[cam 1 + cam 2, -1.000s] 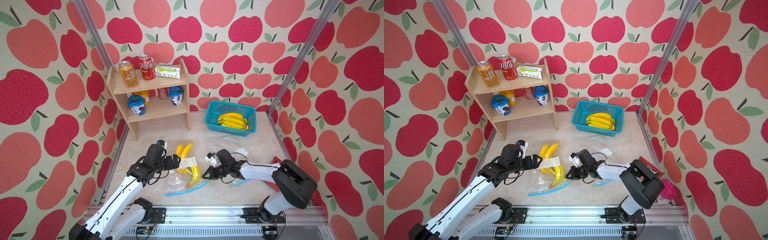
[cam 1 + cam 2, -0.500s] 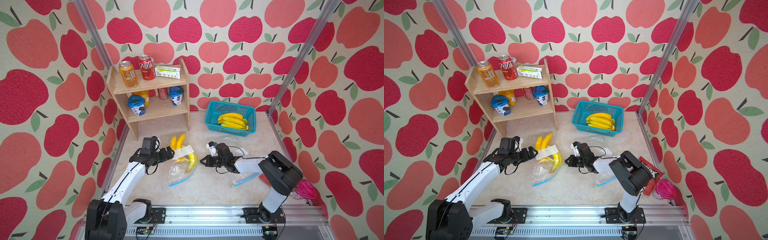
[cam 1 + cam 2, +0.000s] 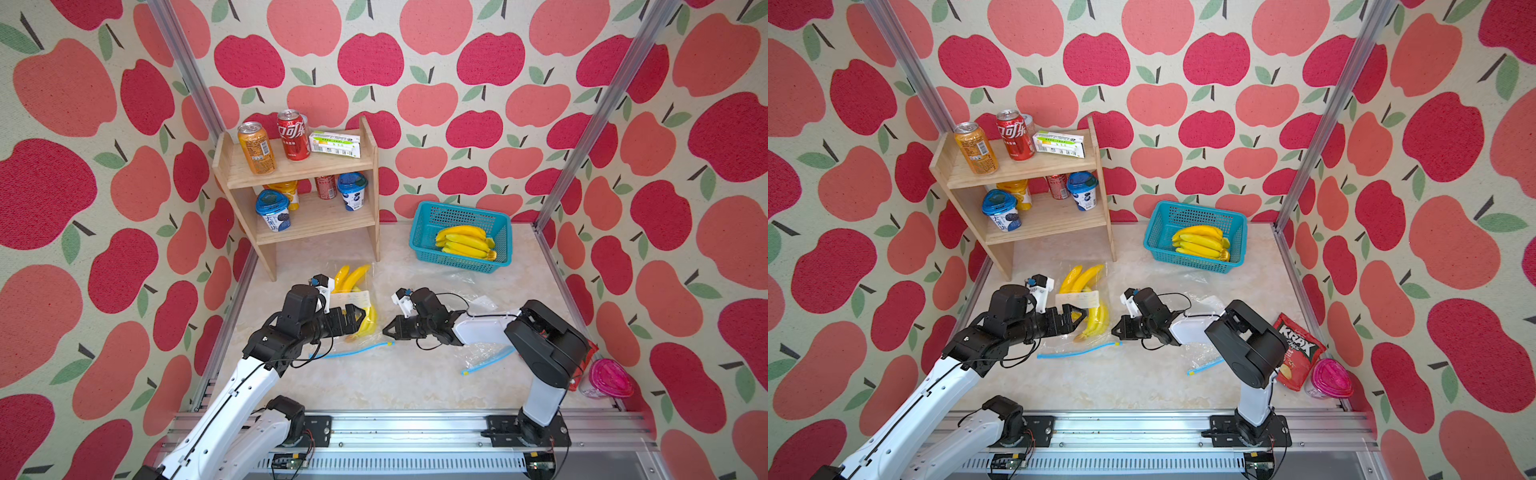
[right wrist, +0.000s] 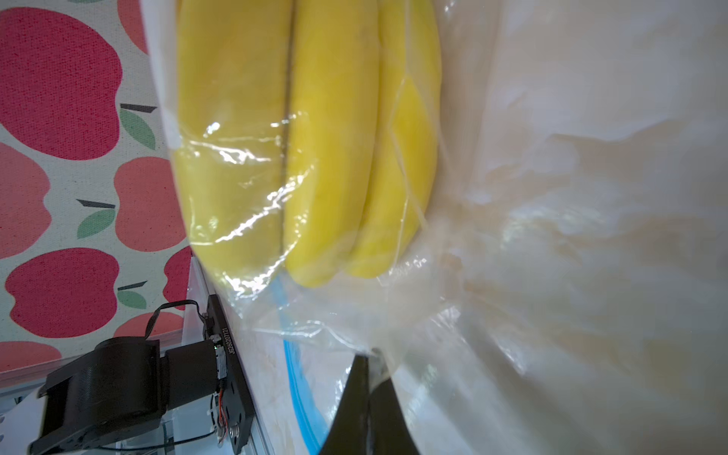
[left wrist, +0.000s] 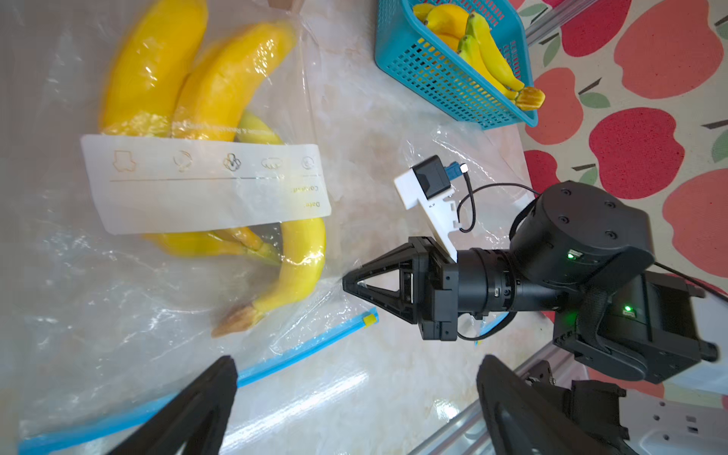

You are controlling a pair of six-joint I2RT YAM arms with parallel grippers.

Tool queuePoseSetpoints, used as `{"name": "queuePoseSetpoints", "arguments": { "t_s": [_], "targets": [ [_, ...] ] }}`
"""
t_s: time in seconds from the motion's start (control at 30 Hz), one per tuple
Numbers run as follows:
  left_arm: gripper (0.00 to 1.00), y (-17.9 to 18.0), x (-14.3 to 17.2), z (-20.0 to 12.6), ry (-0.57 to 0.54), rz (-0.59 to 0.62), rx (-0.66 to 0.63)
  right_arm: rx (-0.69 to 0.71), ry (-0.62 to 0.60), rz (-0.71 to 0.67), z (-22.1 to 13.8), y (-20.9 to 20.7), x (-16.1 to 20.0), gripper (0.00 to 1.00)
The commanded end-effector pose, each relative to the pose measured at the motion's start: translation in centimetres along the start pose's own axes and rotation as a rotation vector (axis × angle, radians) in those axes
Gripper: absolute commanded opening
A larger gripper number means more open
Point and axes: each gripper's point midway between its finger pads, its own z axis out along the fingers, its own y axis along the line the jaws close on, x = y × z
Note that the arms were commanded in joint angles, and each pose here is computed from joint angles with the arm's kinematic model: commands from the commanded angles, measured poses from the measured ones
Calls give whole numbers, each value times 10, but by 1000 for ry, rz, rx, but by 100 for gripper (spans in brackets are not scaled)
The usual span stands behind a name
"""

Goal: Open the zip-top bag and take out the banana
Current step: Move the zipper food storage bag to the center of the board.

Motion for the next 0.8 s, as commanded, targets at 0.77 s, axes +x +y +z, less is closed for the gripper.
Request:
{"name": "queuePoseSetpoints", "arguments": {
  "t_s": [0.77],
  "targets": [
    [76, 2, 125, 67, -43, -520, -71, -120, -44, 8, -22, 12, 8, 18]
  ]
}}
